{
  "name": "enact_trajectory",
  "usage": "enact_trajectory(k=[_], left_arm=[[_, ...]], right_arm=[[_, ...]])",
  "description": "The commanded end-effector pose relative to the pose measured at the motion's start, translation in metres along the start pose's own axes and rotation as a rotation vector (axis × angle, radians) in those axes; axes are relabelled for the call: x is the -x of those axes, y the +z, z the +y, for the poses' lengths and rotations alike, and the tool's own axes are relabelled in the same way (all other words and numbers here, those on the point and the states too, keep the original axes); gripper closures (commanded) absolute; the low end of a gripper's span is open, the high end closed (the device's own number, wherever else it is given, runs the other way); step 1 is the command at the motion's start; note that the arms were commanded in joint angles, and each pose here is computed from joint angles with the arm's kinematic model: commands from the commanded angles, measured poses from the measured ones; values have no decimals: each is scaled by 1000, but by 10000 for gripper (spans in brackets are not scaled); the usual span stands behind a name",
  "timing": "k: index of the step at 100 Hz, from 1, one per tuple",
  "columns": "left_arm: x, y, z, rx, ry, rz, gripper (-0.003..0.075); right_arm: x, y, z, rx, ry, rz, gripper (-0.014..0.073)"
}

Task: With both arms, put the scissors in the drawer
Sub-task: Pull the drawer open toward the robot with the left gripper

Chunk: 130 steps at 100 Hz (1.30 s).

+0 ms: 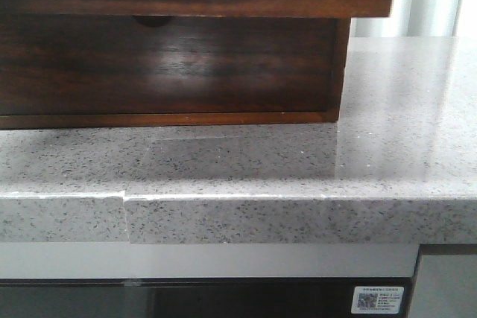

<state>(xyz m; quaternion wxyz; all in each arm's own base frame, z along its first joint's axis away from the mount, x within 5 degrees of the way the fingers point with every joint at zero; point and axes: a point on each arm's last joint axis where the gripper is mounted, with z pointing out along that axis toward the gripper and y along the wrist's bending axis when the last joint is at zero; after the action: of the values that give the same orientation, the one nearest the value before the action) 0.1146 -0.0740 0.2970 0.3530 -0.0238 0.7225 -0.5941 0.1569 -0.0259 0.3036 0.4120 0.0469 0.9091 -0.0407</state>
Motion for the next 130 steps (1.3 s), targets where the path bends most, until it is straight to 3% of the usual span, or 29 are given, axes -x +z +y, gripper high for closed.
enact_trajectory(k=[1,25,49,59,77,104,130], left_arm=[[-7,-11,-34,-115,368,-4,734],[-10,-13,-36,-104,370,-11,700],[-10,-13,-36,-104,363,-15,446],[-9,-13,-34,-83,371,-15,384],[-13,-13,-28,-22,415,35,379],[-16,-15,-10,158,504,120,379],[-20,-18,1,277,514,197,384]], right_arm=[[15,-7,-2,-12,-6,-90,-3],[15,-7,-2,-12,-6,-90,-3],[15,-7,-2,-12,-6,-90,-3],[15,-7,-2,-12,-6,-90,-3],[15,-7,-2,-12,-6,-90,-3],[15,-7,-2,-13,-8,-90,-3],[15,-7,-2,-14,-9,-90,-3]])
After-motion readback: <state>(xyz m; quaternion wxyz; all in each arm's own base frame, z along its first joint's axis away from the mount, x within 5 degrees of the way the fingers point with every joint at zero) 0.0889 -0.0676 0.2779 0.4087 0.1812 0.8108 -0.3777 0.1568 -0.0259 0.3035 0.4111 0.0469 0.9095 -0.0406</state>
